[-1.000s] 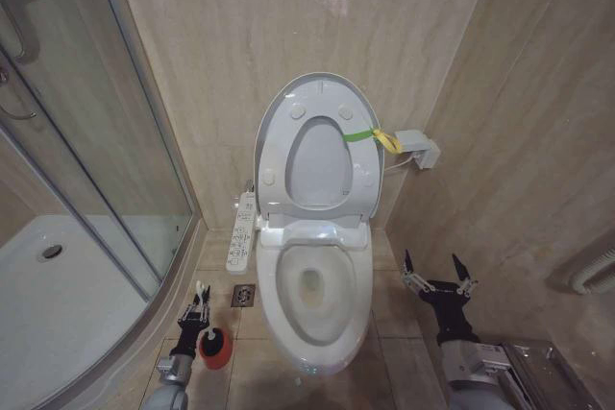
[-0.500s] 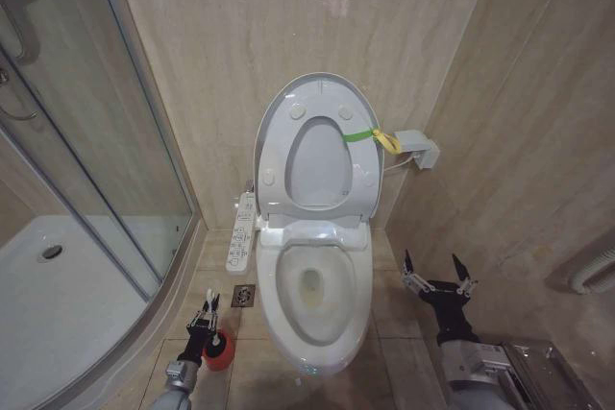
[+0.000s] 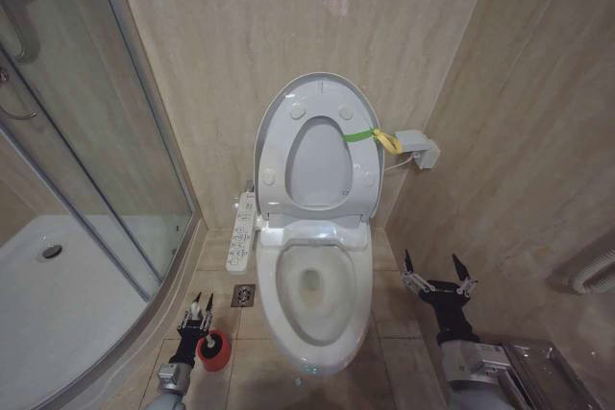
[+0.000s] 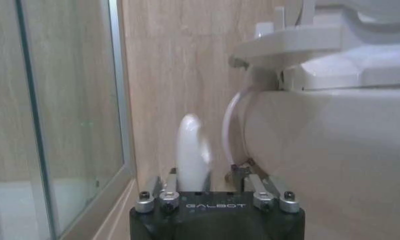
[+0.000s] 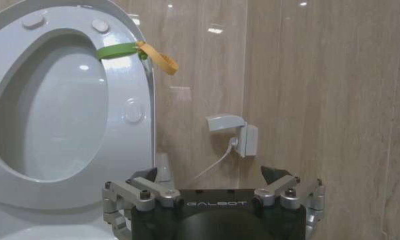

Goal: Open the toilet lid, clean the toilet bowl with a toilet brush, close the toilet lid, and flush.

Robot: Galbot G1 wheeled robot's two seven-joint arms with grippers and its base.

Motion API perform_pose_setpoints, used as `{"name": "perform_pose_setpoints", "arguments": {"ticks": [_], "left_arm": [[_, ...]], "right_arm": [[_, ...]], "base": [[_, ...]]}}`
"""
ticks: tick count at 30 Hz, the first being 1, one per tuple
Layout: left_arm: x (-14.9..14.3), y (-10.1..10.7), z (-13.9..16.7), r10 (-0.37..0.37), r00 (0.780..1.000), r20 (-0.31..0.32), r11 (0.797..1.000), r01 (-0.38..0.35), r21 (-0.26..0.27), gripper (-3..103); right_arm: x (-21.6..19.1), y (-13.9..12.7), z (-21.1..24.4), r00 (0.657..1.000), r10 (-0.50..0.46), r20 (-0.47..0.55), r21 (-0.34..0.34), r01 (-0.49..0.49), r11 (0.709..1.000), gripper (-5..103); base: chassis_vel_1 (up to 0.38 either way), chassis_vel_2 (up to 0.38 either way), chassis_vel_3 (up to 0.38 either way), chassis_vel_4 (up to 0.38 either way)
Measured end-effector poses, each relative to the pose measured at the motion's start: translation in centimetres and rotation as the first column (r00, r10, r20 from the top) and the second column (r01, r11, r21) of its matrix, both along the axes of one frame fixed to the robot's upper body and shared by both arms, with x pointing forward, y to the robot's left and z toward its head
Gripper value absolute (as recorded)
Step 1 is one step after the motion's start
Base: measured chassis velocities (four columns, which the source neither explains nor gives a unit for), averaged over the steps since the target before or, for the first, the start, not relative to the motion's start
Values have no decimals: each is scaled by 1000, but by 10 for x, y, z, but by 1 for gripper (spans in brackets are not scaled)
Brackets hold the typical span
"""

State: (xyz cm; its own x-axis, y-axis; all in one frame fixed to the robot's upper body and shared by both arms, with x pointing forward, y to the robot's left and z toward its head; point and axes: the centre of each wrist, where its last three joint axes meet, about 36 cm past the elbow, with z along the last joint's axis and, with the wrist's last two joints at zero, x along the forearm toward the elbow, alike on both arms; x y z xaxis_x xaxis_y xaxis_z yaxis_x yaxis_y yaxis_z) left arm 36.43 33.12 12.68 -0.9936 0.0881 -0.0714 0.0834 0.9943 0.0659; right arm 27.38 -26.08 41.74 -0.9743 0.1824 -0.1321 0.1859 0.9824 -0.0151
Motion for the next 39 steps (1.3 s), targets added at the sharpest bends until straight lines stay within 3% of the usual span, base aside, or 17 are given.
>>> {"name": "perform_pose_setpoints", "arguments": {"ticks": [7,8,13,14,19,22,32,39], "left_arm": [[-19,-4,5,-8,1000,15,1000,8,-1,44],[-27,-8,9,-12,1000,24,1000,12,-3,72],[-43,-13,31,-20,997,73,1000,21,-3,72],[-45,-13,35,-21,996,83,1000,21,-2,97],[-49,-10,56,-15,991,130,1000,15,1,97],[-54,-8,93,-19,981,194,1000,17,9,100],[-92,-5,154,-11,968,252,1000,6,21,100],[-121,-17,208,2,952,308,1000,-9,24,100]], "right_arm": [[0,0,0,1000,0,0,0,0,1000,100],[0,0,0,1000,0,0,0,0,1000,100],[0,0,0,1000,0,0,0,0,1000,100],[0,0,0,1000,0,0,0,0,1000,100],[0,0,0,1000,0,0,0,0,1000,100],[0,0,0,1000,0,0,0,0,1000,100],[0,0,0,1000,0,0,0,0,1000,100],[0,0,0,1000,0,0,0,0,1000,100]], "base": [[0,0,0,0],[0,0,0,0],[0,0,0,0],[0,0,0,0],[0,0,0,0],[0,0,0,0],[0,0,0,0],[0,0,0,0]]}}
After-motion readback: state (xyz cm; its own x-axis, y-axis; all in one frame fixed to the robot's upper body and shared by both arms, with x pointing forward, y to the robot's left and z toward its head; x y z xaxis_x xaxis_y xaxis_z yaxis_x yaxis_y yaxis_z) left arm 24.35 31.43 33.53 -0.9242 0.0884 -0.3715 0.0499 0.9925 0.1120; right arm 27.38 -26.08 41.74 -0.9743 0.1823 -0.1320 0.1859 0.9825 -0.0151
